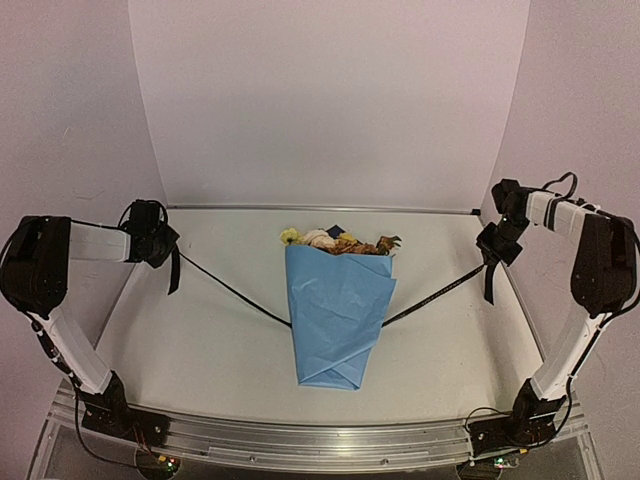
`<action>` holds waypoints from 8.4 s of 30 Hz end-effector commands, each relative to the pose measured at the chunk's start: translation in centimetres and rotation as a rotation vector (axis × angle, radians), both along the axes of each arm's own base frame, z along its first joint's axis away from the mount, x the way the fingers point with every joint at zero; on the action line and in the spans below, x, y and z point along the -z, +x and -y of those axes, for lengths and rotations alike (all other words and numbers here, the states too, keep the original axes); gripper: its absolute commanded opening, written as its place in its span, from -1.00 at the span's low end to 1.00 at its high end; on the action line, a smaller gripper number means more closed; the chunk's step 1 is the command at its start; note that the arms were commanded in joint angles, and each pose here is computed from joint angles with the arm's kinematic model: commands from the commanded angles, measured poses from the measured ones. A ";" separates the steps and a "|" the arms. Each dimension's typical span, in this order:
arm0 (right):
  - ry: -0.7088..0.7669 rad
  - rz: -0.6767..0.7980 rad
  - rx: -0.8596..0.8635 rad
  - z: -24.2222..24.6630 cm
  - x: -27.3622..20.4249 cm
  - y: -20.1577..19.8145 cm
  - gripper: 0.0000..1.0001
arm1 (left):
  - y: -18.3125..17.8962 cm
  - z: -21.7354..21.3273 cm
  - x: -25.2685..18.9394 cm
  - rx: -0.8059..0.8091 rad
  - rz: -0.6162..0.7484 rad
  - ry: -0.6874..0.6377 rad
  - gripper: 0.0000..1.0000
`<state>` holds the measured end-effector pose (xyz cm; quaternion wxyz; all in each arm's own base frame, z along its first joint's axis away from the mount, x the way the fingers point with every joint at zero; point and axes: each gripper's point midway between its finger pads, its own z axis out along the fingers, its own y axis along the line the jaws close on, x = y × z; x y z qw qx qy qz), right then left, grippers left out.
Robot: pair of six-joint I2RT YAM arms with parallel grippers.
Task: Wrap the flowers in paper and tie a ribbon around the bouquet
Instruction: Place the left side of the ribbon on the folded bouquet, then place the right side of the ribbon on the folded bouquet, then cross the ribbon with the folded bouquet.
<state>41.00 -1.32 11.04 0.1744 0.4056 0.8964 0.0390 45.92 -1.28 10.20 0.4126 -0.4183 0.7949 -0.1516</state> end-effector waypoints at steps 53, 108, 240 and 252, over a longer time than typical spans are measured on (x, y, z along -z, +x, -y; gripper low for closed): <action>0.339 -0.009 -0.320 -11.6 -2.1 1.4 -1.00 | -18.4 52.7 -5.2 1.947 0.475 0.489 -1.00; 0.981 0.062 -1.285 -37.9 -11.9 -14.2 -1.00 | -7.8 31.7 -2.4 1.324 0.188 0.184 0.20; 0.706 -0.169 -1.362 -40.8 -0.9 -17.2 -1.00 | -9.9 35.1 -1.5 1.498 0.123 0.145 -1.00; 0.964 -0.151 -1.440 -42.4 -7.8 -18.9 -1.00 | -9.8 35.5 -0.5 1.521 0.092 0.135 -1.00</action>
